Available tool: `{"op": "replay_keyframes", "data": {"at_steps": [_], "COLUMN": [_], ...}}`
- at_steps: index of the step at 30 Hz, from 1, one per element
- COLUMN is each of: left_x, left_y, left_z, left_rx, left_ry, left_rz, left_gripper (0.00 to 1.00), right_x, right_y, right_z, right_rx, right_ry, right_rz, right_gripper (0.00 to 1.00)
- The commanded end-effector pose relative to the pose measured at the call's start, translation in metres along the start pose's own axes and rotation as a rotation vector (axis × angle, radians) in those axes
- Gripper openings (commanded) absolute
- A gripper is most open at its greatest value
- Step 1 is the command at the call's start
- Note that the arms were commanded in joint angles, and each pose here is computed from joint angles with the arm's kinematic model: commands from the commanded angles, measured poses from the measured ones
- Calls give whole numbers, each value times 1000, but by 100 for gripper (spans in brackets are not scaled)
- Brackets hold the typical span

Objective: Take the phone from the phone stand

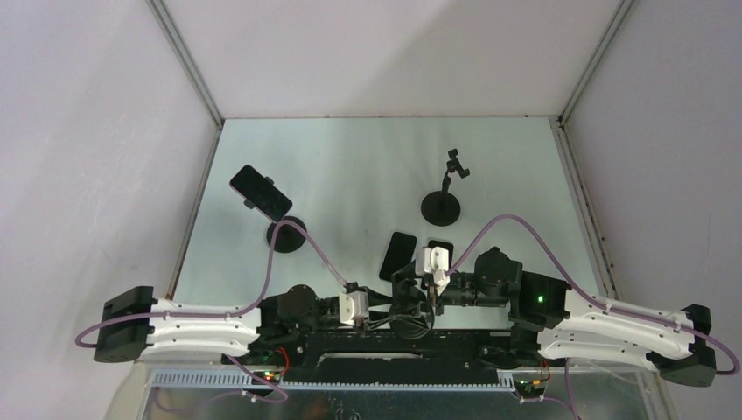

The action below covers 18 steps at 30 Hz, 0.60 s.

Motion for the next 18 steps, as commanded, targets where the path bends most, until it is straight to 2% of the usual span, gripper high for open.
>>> {"op": "replay_keyframes", "data": {"at_steps": [1,10,12,14,15,16,18], "left_x": [0,-1,-2,-2,-2,-2,-2], "left_y": [-19,-22,-22,-20,-20,-19,-18], "left_z": [-15,-21,-21,-19,-18,-17,-16], "left_rx": [-27,-36,-35,-33,-31,-27,-24], "left_ry": [66,96,101,105,107,106,113], "left_rz": [-116,-131,-131,-127,-126,-126,-123], "left_gripper": [0,0,0,0,0,0,0], "right_x": [-25,-31,-32,-34,-34,-36,-36], "right_y": [32,28,26,25,24,25,23], "right_z": [115,110,106,100,95,94,82], "right_rx": [-82,-73,-69,-62,-58,-57,-48], "right_ry": [-432,-412,-391,-364,-340,-336,-276], "right_rz": [93,52,42,35,30,33,30], "right_gripper": [0,0,5,33,39,51,65]}}
Point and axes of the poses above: each gripper's point midway between its finger pads, its own x axis out along the fingers, its own y axis along the line the jaws close on, z = x × y, the point moved 5 cm from there along -x, back along the fingers, and after that the axes turned 15 degrees about x, right-handed, at the moved point
